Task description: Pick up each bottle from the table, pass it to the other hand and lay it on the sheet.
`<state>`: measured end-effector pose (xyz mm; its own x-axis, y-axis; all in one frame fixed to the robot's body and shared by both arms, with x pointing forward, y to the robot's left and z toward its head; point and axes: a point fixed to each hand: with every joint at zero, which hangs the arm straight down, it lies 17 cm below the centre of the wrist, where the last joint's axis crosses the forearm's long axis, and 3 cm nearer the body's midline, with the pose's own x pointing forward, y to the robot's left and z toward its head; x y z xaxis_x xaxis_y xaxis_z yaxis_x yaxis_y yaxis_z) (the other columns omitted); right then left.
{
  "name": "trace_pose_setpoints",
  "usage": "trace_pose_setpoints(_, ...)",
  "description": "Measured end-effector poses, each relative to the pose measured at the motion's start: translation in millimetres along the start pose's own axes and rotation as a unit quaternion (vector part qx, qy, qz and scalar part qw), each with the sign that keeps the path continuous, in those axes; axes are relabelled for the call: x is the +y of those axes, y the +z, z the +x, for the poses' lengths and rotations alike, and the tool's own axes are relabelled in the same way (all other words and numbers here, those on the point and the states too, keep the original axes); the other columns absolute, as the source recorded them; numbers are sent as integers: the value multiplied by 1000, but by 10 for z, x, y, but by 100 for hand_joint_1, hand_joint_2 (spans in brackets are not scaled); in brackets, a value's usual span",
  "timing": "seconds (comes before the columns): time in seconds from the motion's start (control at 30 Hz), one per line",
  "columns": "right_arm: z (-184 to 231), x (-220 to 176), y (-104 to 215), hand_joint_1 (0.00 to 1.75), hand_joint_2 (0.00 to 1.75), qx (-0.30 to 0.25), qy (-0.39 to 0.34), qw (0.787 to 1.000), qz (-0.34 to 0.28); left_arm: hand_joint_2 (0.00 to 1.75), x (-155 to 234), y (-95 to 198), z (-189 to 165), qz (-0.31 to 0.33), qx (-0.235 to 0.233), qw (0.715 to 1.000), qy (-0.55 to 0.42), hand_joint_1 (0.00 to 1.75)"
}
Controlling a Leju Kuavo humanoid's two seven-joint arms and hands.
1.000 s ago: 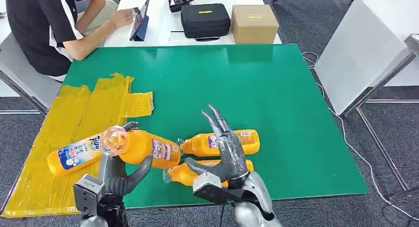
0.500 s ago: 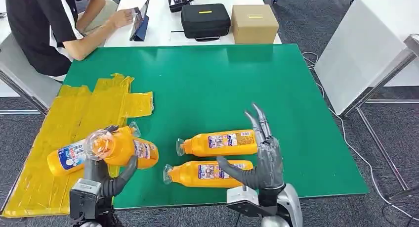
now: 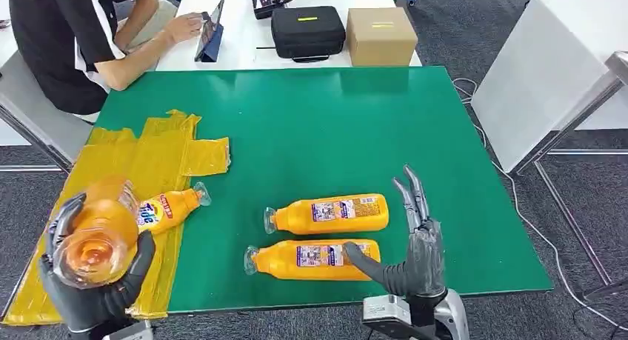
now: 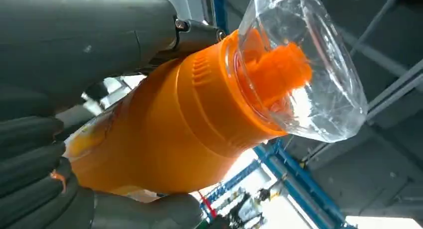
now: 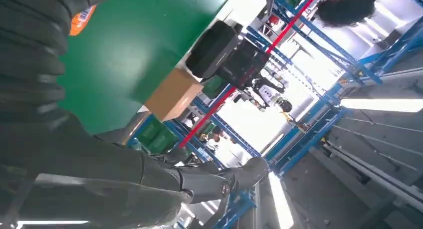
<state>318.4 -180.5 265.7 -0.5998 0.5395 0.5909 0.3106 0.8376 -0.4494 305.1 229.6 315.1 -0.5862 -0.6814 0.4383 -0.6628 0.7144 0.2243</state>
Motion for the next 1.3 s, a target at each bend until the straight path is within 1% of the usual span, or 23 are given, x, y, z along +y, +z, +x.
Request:
trace_pose_setpoints(0.2, -13, 9, -1, 0, 175, 0, 1, 1000, 1, 175, 119, -54, 11, 16, -1, 1000, -9, 175)
trace_pose_setpoints(0.4, -18, 13, 2, 0, 175, 1, 1, 1000, 2, 175, 150, -75, 22, 21, -3, 1000, -12, 175)
trace_pose_setpoints(0.43, -21, 12, 0, 0, 175, 1, 0, 1000, 2, 175, 151, -86, 44, 19, -8, 1000, -17, 175)
trace_pose_setpoints(0.5, -34, 9, -12, 0, 175, 2, -1, 1000, -1, 175, 153, -136, 135, 14, -33, 999, -40, 175)
trace_pose_setpoints(0.6, -59, -6, -23, 0, 175, 3, 1, 1000, -6, 175, 47, -185, 285, -13, -86, 991, -100, 175)
trace_pose_setpoints(0.67, -75, 3, -11, 0, 175, 5, 1, 1000, -5, 175, -108, -171, 368, -46, -126, 979, -150, 175)
trace_pose_setpoints(0.73, -88, 23, 0, 0, 175, 6, 1, 1000, -2, 175, -305, -145, 393, -87, -164, 959, -216, 175)
trace_pose_setpoints(0.77, -89, 40, -1, 0, 175, 6, 0, 1000, 1, 175, -391, -145, 370, -105, -172, 947, -250, 171)
trace_pose_setpoints(0.8, -90, 72, -9, 0, 175, 7, -2, 1000, 6, 175, -467, -141, 340, -121, -183, 934, -282, 155)
trace_pose_setpoints(0.83, -88, 99, -20, 0, 175, 6, -4, 1000, 10, 175, -523, -125, 317, -133, -199, 924, -299, 169)
trace_pose_setpoints(0.9, -98, 149, -39, 0, 175, 8, -7, 1000, 19, 175, -598, -34, 216, -160, -237, 906, -313, 171)
trace_pose_setpoints(0.93, -103, 171, -46, 0, 175, 7, -8, 1000, 23, 175, -620, 10, 83, -174, -242, 899, -322, 175)
trace_pose_setpoints(0.97, -106, 194, -45, 0, 175, 7, -9, 1000, 28, 175, -676, 17, -144, -194, -239, 892, -330, 175)
trace_pose_setpoints(1.0, -108, 208, -45, 0, 175, 7, -9, 999, 31, 175, -797, -144, -380, -201, -230, 891, -337, 175)
trace_pose_setpoints(1.03, -109, 231, -51, 0, 175, 5, -9, 999, 36, 175, -991, -376, -691, -207, -191, 896, -343, 175)
trace_pose_setpoints(1.07, -87, 276, -72, 0, 175, 1, -12, 999, 42, 175, -1134, -619, -927, -188, -114, 912, -347, 175)
trace_pose_setpoints(1.1, -59, 320, -93, 0, 175, -3, -15, 999, 49, 175, -1239, -755, -1063, -166, -32, 923, -346, 175)
trace_pose_setpoints(1.13, -28, 370, -110, 0, 175, -6, -20, 998, 55, 175, -1393, -734, -1156, -155, 56, 924, -344, 175)
trace_pose_setpoints(1.17, -4, 419, -117, 0, 175, -9, -24, 998, 62, 175, -1593, -606, -1142, -160, 112, 917, -348, 175)
trace_pose_setpoints(1.2, 11, 457, -118, 0, 175, -10, -28, 997, 68, 175, -1759, -467, -1082, -171, 132, 908, -360, 175)
trace_pose_setpoints(1.23, 9, 495, -103, 0, 175, -9, -30, 997, 74, 175, -2094, -212, -844, -218, 72, 902, -366, 175)
trace_pose_setpoints(1.3, 6, 551, -85, 0, 175, -6, -36, 996, 81, 175, -2466, 140, -565, -276, -19, 885, -375, 175)
